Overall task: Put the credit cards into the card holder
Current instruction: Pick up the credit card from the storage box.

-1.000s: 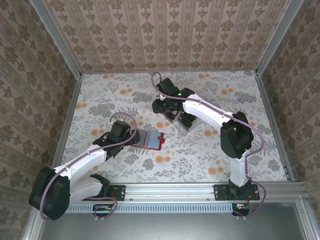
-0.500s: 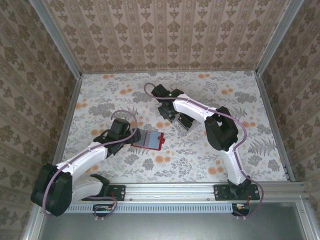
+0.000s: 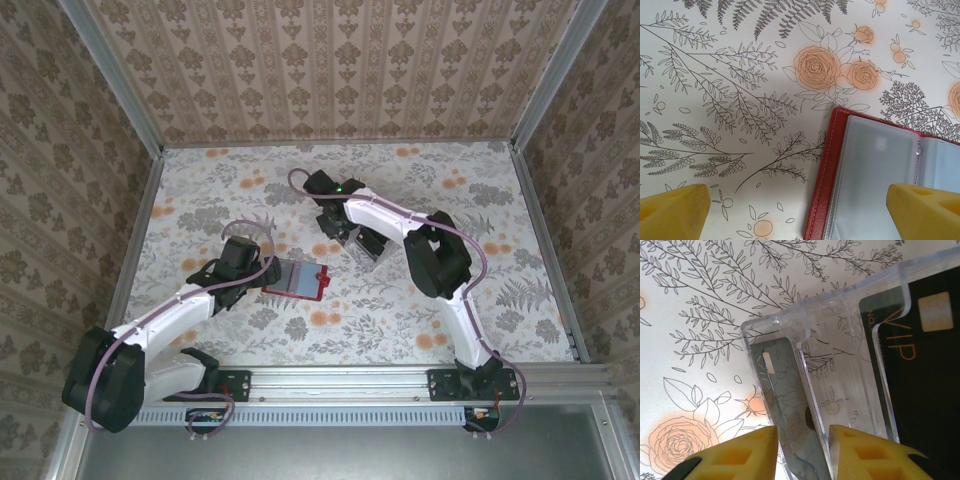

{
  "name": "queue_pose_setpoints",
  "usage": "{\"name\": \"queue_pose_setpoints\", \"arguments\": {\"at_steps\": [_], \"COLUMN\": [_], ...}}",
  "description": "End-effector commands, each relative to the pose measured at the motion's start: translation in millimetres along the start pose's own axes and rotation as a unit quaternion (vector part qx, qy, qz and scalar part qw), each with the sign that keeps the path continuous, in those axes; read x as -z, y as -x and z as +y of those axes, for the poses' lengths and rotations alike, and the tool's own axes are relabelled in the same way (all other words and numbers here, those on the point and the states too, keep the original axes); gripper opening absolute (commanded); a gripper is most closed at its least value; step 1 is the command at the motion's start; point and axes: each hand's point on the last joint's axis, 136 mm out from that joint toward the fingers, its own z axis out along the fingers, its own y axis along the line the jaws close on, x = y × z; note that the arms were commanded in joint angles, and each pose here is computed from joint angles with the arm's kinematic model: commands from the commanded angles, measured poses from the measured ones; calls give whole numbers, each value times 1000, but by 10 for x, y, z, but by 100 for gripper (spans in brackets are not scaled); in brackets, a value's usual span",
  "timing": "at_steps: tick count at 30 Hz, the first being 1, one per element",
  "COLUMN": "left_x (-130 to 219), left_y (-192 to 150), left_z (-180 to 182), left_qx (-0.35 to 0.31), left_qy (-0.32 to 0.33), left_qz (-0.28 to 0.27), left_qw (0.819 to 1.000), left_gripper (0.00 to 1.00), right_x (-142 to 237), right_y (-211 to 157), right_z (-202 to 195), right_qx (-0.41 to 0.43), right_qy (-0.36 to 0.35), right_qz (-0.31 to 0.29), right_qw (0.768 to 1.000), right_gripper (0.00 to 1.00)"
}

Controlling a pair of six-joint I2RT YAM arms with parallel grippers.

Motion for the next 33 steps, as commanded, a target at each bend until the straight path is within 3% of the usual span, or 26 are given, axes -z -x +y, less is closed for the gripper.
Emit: {"name": "queue_pose_setpoints", "arguments": {"at_steps": [1,15,25,33], "left_x": [25,11,-2,4], "left_y": [38,5,-8,-39], "left_z": [-2,10,21,146], "left_qx": [-6,-5,-5,0], "left_qy": [-3,-2,1,35], "left_qz": [-4,0,2,6], "left_qw": [1000,1000,1000,999], "left_gripper": [100,100,100,100], "right_x": [39,69,228,535], "right_y": [31,82,158,279], "right_z": [-4,25,43,15], "right_qx": [-20,-44,-40,-42], "right_qy": [37,90,106,117], "right_qz": [1,-3,-21,-53], "right_qw": [999,995,993,991], "right_gripper": [33,27,6,0]}}
